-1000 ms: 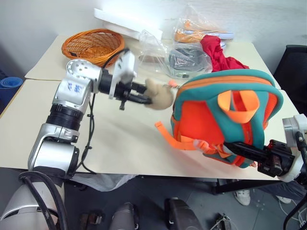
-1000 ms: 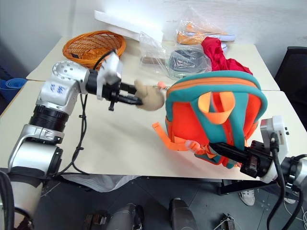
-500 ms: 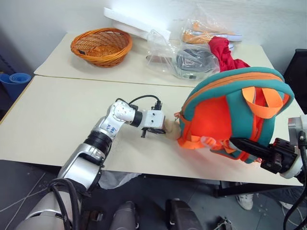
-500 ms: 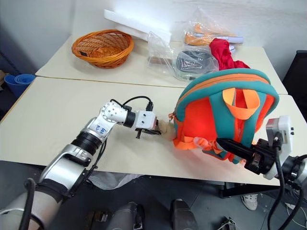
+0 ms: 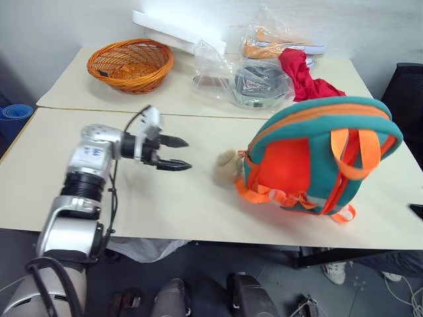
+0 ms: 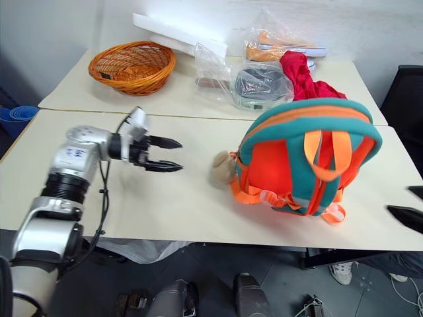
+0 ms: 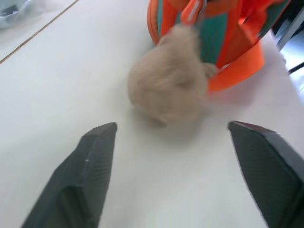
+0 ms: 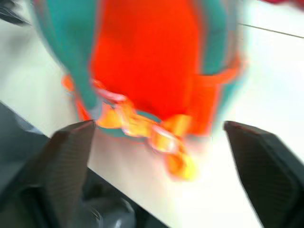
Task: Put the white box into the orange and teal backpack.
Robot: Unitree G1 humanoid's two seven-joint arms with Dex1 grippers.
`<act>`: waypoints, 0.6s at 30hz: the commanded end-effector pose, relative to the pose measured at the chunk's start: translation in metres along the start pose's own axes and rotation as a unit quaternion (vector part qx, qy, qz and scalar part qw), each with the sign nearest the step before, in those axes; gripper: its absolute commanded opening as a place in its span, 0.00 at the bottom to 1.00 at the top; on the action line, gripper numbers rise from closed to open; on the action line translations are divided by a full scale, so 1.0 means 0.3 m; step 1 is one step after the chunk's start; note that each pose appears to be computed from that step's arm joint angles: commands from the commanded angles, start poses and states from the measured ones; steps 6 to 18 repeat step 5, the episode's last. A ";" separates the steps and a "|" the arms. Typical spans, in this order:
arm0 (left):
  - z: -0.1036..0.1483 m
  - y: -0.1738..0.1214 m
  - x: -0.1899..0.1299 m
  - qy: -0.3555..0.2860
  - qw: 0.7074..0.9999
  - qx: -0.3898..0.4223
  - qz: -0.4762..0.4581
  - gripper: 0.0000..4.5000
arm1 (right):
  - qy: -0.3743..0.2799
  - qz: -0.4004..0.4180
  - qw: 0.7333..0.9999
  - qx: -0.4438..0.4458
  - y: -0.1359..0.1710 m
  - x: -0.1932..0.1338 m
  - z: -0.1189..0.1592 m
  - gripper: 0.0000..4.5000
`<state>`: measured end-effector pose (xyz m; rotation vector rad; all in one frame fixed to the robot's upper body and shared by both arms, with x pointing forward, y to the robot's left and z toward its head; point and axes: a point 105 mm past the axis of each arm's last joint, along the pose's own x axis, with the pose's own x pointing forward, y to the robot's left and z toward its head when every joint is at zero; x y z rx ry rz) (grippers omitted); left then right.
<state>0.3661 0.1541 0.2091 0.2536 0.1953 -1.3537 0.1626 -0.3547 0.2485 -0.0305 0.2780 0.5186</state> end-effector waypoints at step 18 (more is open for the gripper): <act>0.160 -0.019 -0.082 -0.074 0.996 0.040 0.022 1.00 | -0.059 -0.066 0.996 -0.021 -0.086 -0.049 0.022 1.00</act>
